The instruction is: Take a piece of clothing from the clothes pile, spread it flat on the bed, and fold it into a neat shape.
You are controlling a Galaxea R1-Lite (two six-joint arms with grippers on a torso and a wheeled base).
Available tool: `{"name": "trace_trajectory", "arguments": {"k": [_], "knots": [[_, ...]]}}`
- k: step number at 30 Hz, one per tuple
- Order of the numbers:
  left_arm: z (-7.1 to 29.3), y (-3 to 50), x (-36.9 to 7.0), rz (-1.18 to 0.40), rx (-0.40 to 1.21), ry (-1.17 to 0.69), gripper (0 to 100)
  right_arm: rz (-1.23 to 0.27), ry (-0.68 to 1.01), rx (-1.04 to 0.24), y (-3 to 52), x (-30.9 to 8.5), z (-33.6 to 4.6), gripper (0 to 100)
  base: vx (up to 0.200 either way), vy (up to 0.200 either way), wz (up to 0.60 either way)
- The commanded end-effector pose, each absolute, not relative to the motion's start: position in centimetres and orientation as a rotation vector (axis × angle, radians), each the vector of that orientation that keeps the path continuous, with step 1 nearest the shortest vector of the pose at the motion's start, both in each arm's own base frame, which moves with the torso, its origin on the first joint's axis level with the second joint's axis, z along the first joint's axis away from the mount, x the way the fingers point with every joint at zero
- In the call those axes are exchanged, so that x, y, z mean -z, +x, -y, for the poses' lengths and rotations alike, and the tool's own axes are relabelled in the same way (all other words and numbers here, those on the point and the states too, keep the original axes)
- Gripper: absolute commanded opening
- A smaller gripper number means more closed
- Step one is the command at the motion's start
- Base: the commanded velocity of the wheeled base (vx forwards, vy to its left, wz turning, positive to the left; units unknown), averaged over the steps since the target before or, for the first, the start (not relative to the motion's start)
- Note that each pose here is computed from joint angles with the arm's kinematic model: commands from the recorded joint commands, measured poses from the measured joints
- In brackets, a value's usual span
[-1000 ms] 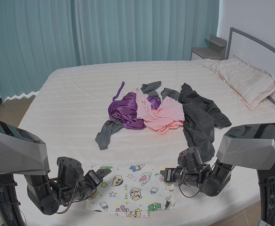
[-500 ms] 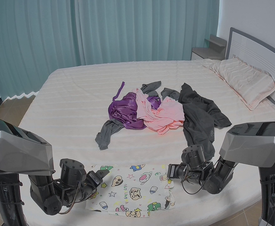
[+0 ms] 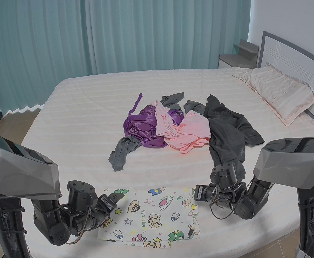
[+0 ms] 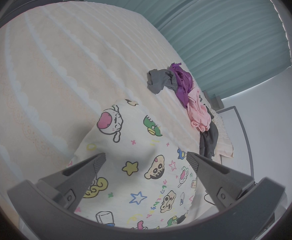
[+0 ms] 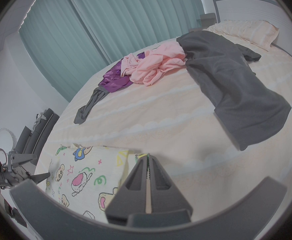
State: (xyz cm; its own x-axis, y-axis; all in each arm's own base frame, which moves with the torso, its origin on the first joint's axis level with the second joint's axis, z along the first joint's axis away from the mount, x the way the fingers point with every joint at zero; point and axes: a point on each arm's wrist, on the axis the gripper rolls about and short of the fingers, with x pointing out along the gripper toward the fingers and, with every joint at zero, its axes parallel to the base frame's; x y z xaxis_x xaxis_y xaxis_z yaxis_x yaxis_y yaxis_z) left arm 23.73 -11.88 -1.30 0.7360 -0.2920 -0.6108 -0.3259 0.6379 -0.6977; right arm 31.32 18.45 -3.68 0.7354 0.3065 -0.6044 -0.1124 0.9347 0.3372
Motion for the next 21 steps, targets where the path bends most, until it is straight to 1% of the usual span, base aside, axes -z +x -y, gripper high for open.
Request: {"name": "trace_trajectory", "arguments": {"k": [1, 6, 7, 9, 10, 12, 15, 17, 18, 19, 21], "knots": [[11.7, 23.8, 0.6, -0.737, -0.008, -0.919, 100, -0.667, 0.311, -0.22, 31.7, 2.0, -17.6, 0, 0.0, 0.0, 0.0], [10.7, 23.9, -1.0, -0.641, 0.019, -0.947, 100, -0.598, 0.345, -0.195, 31.4, -1.2, -15.6, 0, 0.0, 0.0, 0.0], [10.0, 24.0, -1.9, -0.582, 0.031, -0.953, 100, -0.566, 0.359, -0.186, 30.7, -2.8, -14.7, 0, 0.0, 0.0, 0.0], [9.0, 23.7, -3.0, -0.521, 0.043, -0.947, 100, -0.526, 0.371, -0.174, 29.1, -4.9, -13.5, 0, 0.0, 0.0, 0.0], [8.9, 23.7, -3.1, -0.514, 0.045, -0.946, 100, -0.522, 0.373, -0.174, 29.0, -5.1, -13.4, 0, 0.0, 0.0, 0.0], [7.8, 23.0, -5.2, -0.406, 0.068, -0.916, 100, -0.447, 0.385, -0.164, 25.7, -8.2, -11.6, 0, 0.0, 0.0, 0.0], [6.7, 21.6, -8.2, -0.267, 0.081, -0.889, 100, -0.345, 0.39, -0.171, 21.5, -11.4, -9.5, 0, 0.0, 0.0, 0.0], [6.0, 20.3, -10.2, -0.181, 0.095, -0.866, 100, -0.281, 0.374, -0.191, 18.7, -12.9, -8.2, 0, 0.0, 0.0, 0.0], [6.0, 20.3, -10.2, -0.181, 0.095, -0.866, 100, -0.281, 0.374, -0.191, 18.7, -12.9, -8.2, 0, 0.0, 0.0, 0.0], [5.1, 18.7, -11.8, -0.099, 0.11, -0.816, 100, -0.212, 0.352, -0.214, 15.5, -13.9, -6.8, 0, 0.0, 0.0, 0.0], [4.5, 17.4, -12.7, -0.045, 0.104, -0.762, 100, -0.16, 0.322, -0.23, 13.3, -14.3, -5.8, 0, 0.0, 0.0, 0.0]]}}
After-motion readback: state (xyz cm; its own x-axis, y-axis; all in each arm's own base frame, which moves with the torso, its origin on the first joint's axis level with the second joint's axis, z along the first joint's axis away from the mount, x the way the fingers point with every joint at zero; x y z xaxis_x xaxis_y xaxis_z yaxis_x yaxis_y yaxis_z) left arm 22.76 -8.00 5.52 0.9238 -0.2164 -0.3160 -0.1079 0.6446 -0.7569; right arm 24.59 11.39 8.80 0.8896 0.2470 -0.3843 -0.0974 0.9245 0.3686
